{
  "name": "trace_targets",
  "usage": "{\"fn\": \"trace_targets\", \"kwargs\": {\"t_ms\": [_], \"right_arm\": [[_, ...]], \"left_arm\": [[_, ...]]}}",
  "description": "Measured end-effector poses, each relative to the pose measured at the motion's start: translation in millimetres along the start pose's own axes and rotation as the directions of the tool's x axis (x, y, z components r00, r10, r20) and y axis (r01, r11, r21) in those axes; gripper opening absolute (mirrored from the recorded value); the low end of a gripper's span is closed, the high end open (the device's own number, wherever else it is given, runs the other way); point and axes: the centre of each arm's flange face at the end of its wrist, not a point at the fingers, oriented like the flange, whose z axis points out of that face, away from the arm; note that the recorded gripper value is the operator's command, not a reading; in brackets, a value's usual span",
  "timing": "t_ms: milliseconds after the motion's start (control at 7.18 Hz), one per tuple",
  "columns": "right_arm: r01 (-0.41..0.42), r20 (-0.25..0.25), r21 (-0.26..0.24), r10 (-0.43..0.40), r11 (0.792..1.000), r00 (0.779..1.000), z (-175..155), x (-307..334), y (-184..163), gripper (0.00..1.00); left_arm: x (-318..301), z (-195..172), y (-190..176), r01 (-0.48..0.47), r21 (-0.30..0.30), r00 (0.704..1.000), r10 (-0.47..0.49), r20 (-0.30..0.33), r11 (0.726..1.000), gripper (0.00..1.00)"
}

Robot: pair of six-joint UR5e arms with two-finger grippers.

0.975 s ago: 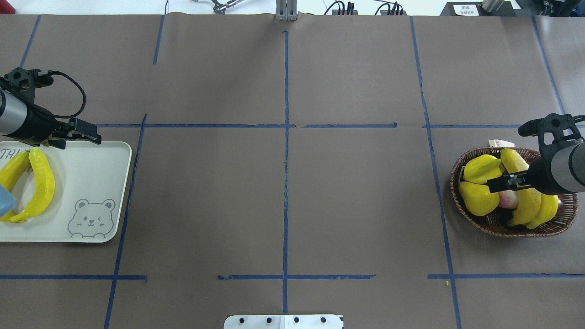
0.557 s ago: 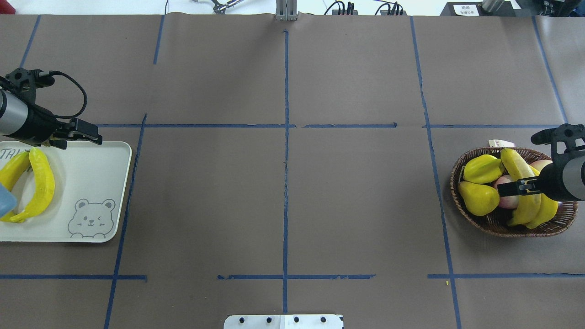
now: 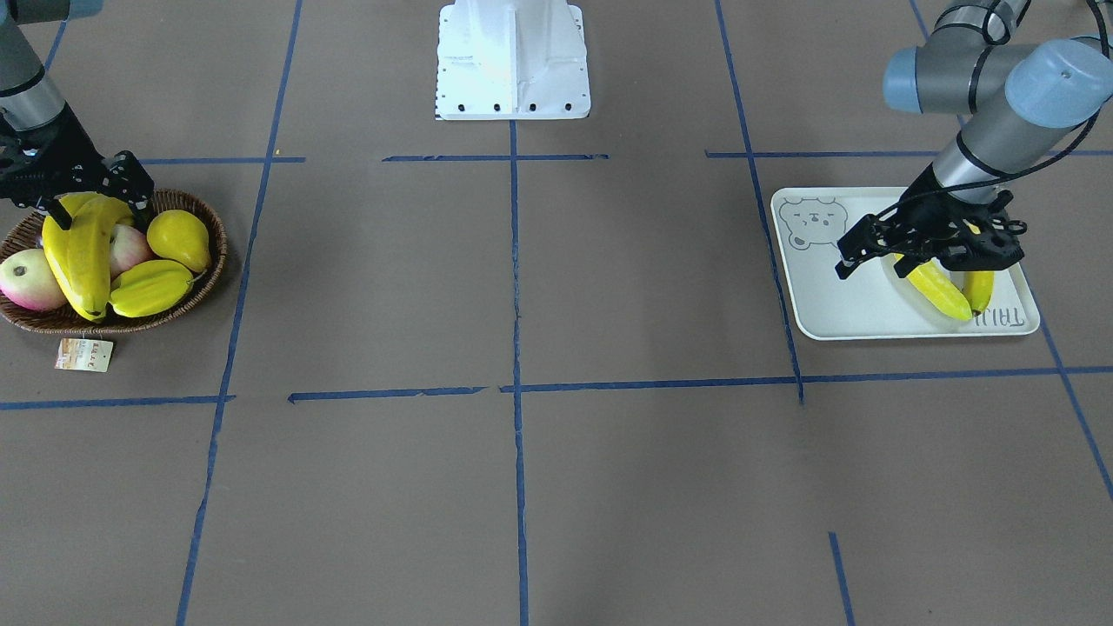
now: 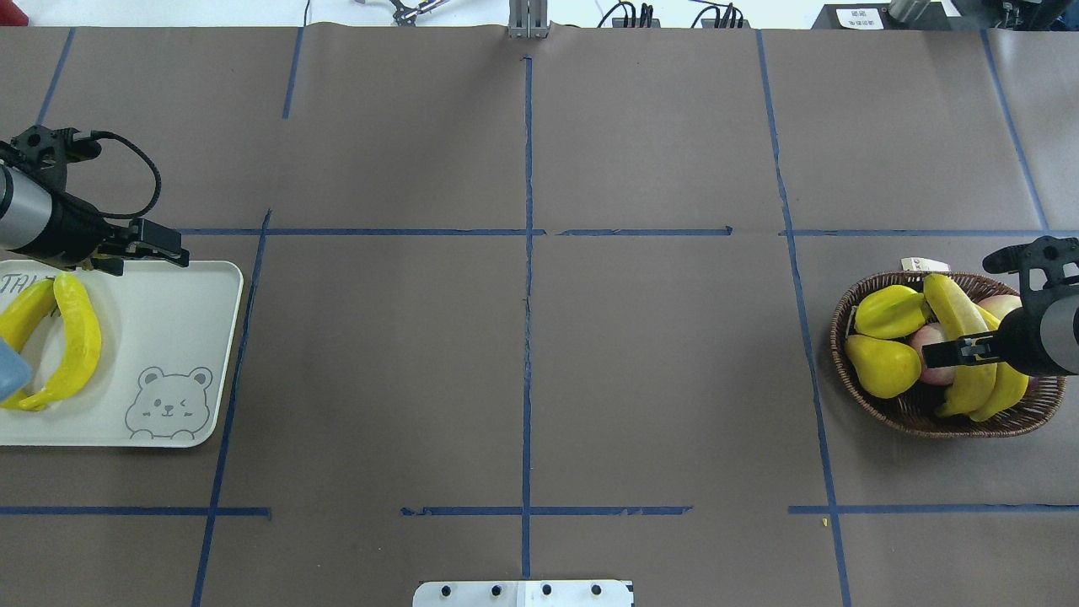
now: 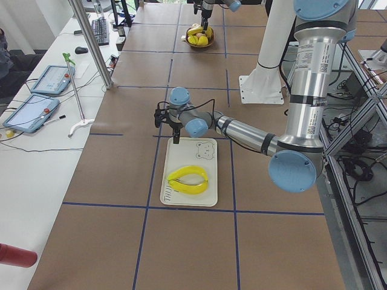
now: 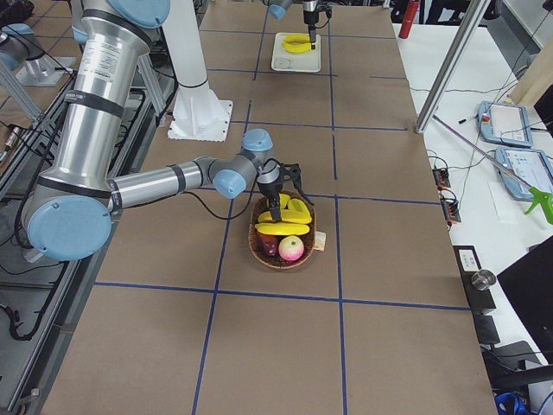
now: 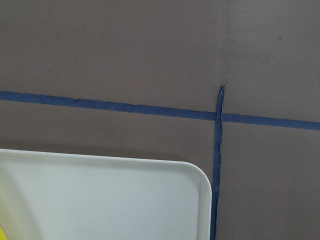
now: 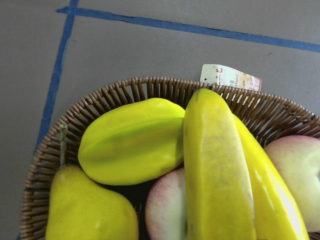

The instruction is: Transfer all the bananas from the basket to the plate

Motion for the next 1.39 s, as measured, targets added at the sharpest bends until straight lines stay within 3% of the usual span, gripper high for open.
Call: {"fn": "trace_targets", "kwargs": {"t_ms": [836,1393], "right_arm": [[0.001,-0.001,-0.015,-0.001,1.000,1.000,7.9,-0.4,0.5,0.57],[-0.005,-0.013,-0.025,0.004,1.000,1.000,12.5,3.5,1.4,0.56]], "left_arm": [[0.3,1.6,0.9,-0.002,-0.002,1.000,0.002,0.000,1.000,1.00],[0.7,1.8,1.3,-0.002,-0.004,1.000,0.002,-0.001,1.000,1.00]]}}
